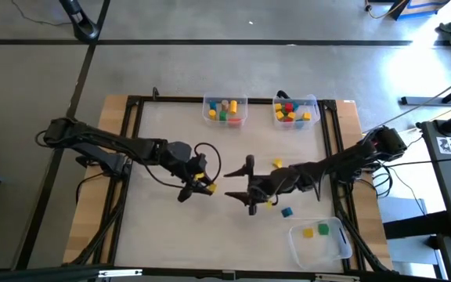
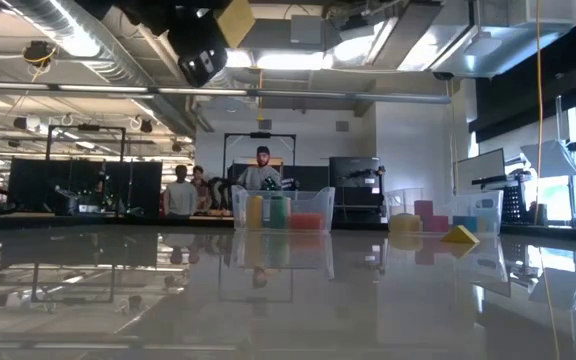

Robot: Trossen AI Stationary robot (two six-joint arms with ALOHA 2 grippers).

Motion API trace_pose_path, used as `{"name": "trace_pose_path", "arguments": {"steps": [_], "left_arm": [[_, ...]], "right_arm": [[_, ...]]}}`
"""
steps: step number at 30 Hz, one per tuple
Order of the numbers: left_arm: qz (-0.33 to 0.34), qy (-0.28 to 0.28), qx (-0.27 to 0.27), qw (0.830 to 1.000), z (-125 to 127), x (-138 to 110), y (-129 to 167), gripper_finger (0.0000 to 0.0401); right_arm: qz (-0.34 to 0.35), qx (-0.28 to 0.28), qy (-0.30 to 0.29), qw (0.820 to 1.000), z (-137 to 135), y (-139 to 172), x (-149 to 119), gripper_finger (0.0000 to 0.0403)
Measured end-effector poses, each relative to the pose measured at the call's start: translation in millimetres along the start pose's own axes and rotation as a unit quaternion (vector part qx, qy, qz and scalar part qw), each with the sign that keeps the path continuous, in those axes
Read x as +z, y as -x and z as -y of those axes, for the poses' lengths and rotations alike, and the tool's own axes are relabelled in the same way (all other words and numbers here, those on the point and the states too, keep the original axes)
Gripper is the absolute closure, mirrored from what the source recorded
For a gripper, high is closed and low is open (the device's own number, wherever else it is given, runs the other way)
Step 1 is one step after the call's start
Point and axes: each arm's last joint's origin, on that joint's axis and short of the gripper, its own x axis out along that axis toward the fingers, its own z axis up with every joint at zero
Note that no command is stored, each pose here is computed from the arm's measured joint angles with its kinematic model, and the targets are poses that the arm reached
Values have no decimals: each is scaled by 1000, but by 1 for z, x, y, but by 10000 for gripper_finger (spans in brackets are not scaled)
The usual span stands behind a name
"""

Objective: Sort blocks by size
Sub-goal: Put the yellow block into the bottom transparent bin

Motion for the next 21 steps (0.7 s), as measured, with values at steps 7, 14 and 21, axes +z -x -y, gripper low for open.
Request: {"name": "trace_pose_path", "arguments": {"steps": [7,14,21], "left_arm": [[1,5,1,1000,0,0,0,276],[-3,4,-4,1000,-4,-3,-15,276],[-5,-2,-46,999,-3,-4,-23,276]], "right_arm": [[-79,55,55,994,-1,-20,15,130],[-111,91,122,982,-12,-47,13,130],[-126,113,144,975,-19,-54,6,130]]}}
